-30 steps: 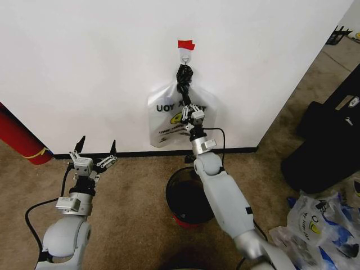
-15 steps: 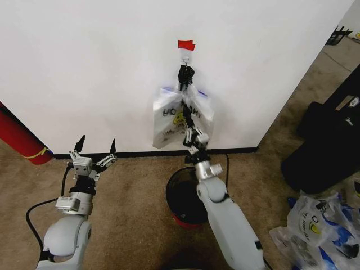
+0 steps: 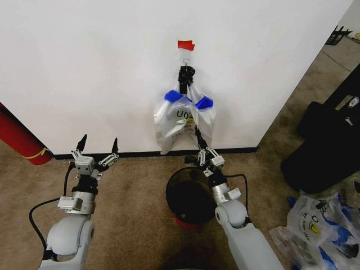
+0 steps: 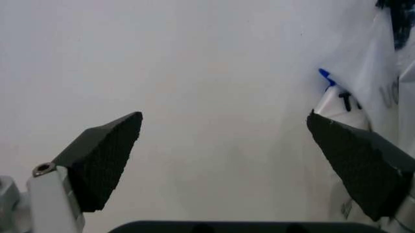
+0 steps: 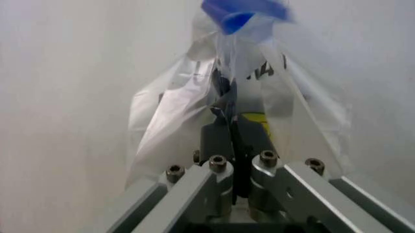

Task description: Pick up the garbage bag from the wall and place it over the trash bin.

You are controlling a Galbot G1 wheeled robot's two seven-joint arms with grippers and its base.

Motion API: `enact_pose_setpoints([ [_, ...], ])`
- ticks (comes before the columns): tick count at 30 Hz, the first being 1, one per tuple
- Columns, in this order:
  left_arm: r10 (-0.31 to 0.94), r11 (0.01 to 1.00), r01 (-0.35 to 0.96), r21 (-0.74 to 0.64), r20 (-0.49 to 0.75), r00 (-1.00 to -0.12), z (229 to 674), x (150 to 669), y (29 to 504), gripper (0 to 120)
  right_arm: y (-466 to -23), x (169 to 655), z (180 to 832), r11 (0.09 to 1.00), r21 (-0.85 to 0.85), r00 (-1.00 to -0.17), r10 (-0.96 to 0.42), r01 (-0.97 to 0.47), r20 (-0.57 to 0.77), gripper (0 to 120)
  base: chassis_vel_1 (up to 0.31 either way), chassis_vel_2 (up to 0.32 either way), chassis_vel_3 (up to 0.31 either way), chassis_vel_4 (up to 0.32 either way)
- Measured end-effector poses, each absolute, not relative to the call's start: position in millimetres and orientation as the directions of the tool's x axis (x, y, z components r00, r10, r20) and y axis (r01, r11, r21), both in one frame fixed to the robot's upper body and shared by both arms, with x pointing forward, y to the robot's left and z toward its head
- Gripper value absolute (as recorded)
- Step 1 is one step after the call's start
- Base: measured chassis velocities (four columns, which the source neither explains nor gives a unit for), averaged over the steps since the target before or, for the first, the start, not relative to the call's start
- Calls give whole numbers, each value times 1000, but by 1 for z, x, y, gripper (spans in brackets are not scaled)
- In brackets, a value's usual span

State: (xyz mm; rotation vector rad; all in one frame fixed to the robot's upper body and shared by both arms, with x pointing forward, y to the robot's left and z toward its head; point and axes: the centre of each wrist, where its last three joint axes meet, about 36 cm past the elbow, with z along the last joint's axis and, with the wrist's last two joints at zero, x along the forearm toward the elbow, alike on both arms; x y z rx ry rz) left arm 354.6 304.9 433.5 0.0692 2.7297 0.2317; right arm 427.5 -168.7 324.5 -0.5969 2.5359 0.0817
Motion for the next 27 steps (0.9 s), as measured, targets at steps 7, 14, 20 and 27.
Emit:
enact_pose_setpoints([
  [7, 84, 985, 17, 174, -387, -918, 434, 352, 307, 100, -185, 403, 317, 874, -101, -746, -461, -475, -481, 0, 0, 0, 0, 0],
  [14, 79, 984, 9, 178, -391, -917, 436, 349, 313, 100, -209, 377, 309, 843, -113, -732, -516, -526, -445, 0, 0, 0, 0, 0],
  [20, 77, 984, 7, 176, -393, -916, 435, 348, 313, 100, -239, 366, 311, 771, -99, -675, -605, -630, -421, 0, 0, 0, 0, 0],
  [27, 79, 985, 11, 170, -395, -915, 434, 348, 309, 100, -272, 364, 312, 658, -128, -581, -727, -742, -367, 0, 0, 0, 0, 0],
])
